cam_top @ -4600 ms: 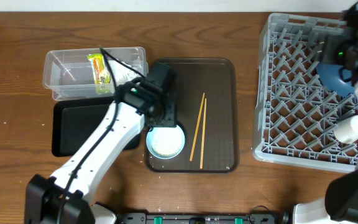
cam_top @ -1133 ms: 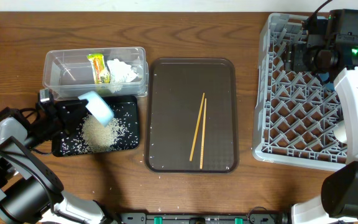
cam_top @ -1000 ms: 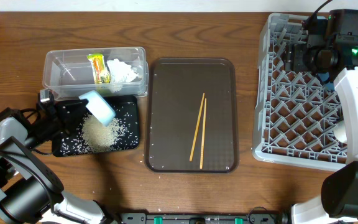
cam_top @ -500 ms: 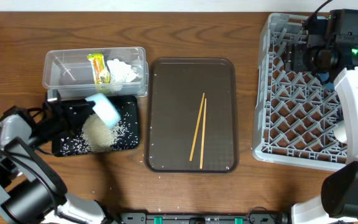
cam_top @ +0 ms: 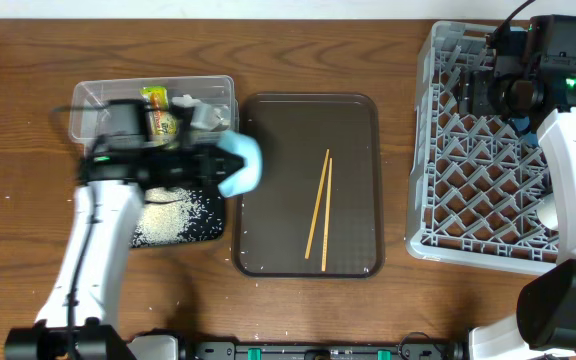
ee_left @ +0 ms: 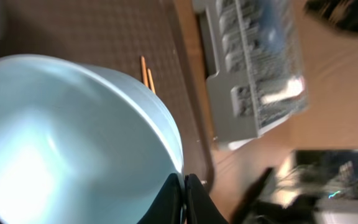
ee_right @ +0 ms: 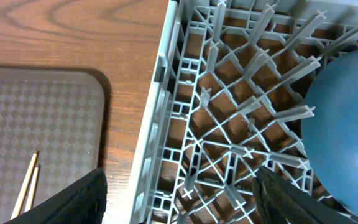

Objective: Sort waste into correct bins and load items into the dishwasher rack
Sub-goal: 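Set the empty bowl back on the brown tray with the left gripper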

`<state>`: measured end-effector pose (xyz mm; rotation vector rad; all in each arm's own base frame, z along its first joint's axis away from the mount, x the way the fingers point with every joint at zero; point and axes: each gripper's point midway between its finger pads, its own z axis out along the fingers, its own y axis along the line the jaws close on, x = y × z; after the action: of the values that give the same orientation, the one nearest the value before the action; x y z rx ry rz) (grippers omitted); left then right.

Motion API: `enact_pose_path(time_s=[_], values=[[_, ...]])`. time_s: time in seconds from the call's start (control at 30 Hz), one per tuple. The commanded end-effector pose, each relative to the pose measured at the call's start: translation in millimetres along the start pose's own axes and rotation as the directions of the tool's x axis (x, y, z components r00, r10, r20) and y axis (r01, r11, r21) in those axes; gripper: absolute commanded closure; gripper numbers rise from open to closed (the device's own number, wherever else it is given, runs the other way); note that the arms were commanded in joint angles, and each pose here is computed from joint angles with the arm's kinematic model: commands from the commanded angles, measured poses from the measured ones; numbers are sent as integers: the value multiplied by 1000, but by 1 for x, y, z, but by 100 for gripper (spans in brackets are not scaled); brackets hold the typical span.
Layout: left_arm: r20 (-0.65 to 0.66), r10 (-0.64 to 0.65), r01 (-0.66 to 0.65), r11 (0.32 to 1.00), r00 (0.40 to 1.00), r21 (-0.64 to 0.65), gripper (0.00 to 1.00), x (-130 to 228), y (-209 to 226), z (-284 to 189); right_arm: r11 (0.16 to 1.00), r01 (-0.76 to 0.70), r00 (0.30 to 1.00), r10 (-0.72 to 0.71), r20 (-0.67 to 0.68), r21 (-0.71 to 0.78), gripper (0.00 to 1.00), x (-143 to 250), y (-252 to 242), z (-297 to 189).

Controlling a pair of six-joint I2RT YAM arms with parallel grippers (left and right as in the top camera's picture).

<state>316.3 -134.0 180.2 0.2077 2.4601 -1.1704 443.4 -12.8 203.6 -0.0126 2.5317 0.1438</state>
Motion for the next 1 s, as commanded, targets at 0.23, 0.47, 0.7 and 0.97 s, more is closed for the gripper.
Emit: enact_pose_path(time_s=[0.23,0.47,0.7,0.97], values=[[-118,140,-166,952,983,-259,94,13,6,116,1000,-5,1000,5,-3,0,25,1,2,-1],[-91,208,-223,947,974,-231,83,6,5,148,999,22,1000,-22,-2,-41,23,0,20,0],[-36,193,-196,947,980,-254,57,-9,0,112,990,96,995,-93,32,-102,16,-6,60,3],[36,90,-73,940,995,-335,53,-7,-1,21,968,182,983,-184,2,-173,14,10,113,14]])
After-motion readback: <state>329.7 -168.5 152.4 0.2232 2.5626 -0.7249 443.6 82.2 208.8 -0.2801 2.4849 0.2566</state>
